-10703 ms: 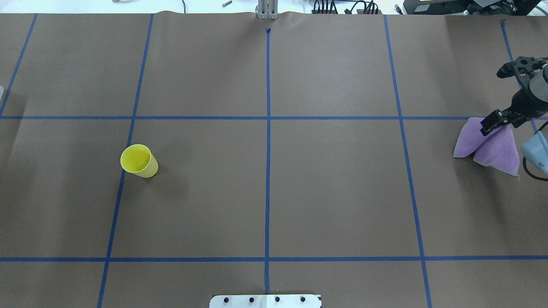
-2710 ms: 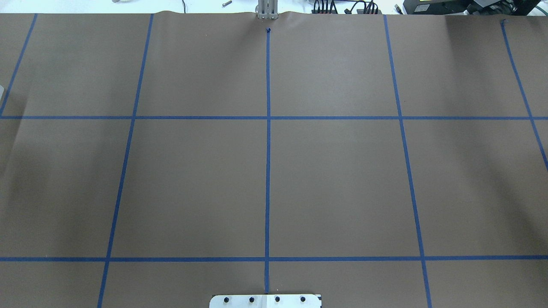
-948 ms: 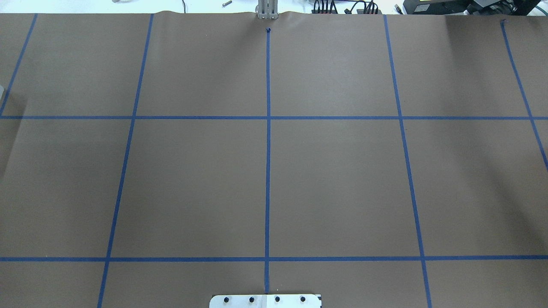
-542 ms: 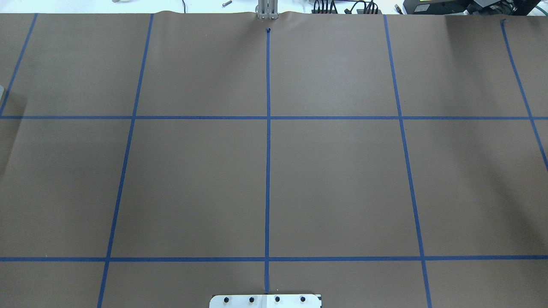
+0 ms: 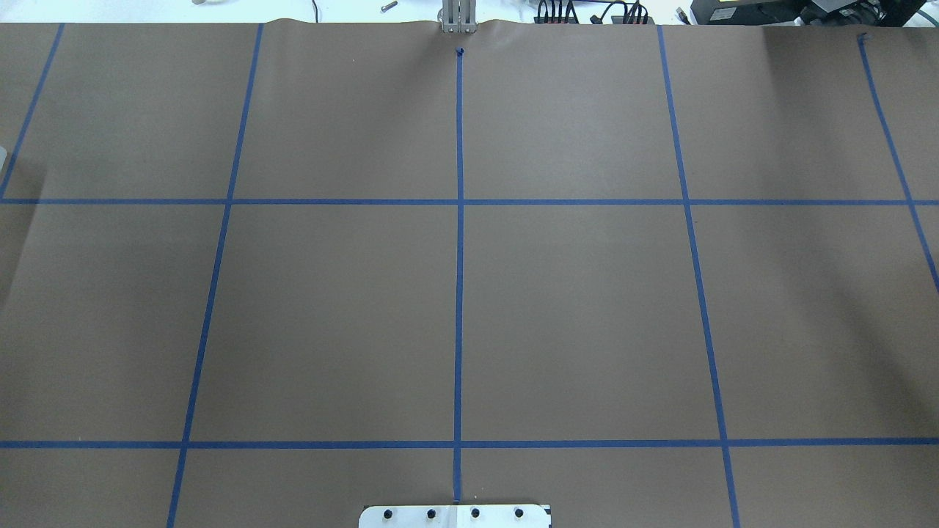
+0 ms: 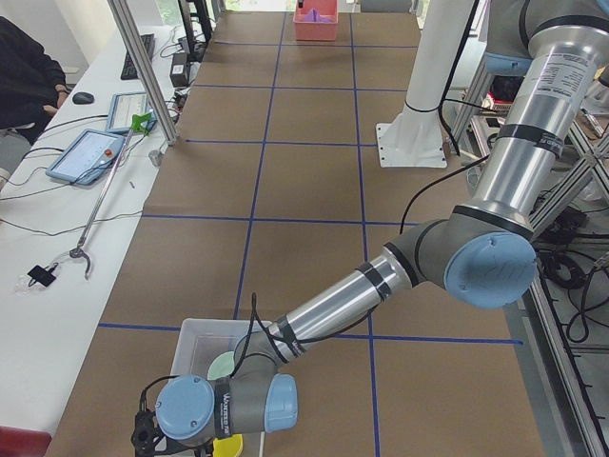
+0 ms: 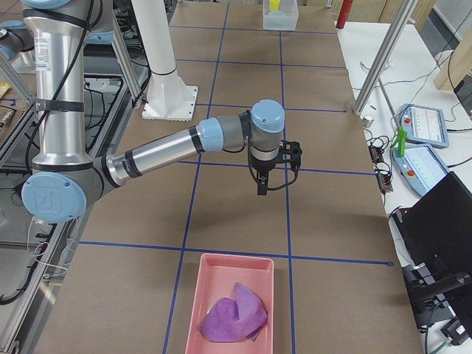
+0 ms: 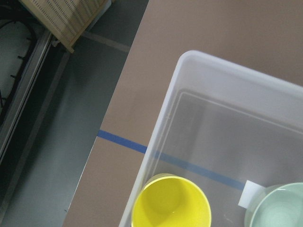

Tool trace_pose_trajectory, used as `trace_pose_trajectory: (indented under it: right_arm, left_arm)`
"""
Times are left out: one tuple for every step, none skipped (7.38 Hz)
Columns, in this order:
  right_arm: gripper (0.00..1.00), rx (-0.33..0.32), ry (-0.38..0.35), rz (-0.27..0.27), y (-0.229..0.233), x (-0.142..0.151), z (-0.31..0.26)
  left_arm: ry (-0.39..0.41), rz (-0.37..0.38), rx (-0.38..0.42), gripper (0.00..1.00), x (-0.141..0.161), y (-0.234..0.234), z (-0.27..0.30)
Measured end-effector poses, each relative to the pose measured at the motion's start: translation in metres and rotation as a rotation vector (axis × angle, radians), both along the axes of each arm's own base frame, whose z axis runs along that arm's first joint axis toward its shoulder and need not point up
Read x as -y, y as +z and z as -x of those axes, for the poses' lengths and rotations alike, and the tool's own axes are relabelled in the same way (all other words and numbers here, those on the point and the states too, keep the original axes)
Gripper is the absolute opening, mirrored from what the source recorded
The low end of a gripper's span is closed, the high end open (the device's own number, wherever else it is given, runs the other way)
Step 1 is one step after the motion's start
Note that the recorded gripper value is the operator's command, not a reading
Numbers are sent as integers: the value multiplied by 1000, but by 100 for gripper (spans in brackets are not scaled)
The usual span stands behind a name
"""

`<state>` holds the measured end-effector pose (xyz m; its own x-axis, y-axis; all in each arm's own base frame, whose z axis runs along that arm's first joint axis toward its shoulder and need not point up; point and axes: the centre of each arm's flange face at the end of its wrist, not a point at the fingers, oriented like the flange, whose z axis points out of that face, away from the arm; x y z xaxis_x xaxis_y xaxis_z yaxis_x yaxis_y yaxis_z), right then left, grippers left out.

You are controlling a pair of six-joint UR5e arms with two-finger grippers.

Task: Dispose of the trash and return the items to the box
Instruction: 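Lower the yellow cup into the clear bin and open the left gripper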

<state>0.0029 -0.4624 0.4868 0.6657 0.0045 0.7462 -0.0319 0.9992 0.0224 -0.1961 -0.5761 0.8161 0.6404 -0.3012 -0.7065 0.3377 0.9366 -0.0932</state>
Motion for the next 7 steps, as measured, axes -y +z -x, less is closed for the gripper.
trace_pose_trajectory:
  right_arm:
    - [100,-7,0,4,3,-1,-1]
    - [100,-13,1,12,7,-3,-1]
    - [100,-16,4,25,13,-6,-2]
    - [100,-23,4,38,19,-10,-3]
    - [100,-37,6,47,26,-13,-5]
    - [100,-50,8,50,30,-15,-7]
    - [100,-57,11,51,32,-16,-8]
  left_arm:
    - [-1,-33,-23,99,19,-40,3]
    - [-1,-66,-31,99,38,-102,7]
    - [5,-96,-28,99,43,-166,7]
    - [18,-136,-20,99,31,-219,-3]
    - [47,-181,-14,99,15,-255,-24]
    - [89,-219,-9,99,-1,-276,-50]
    - [134,-247,-4,99,-13,-287,-76]
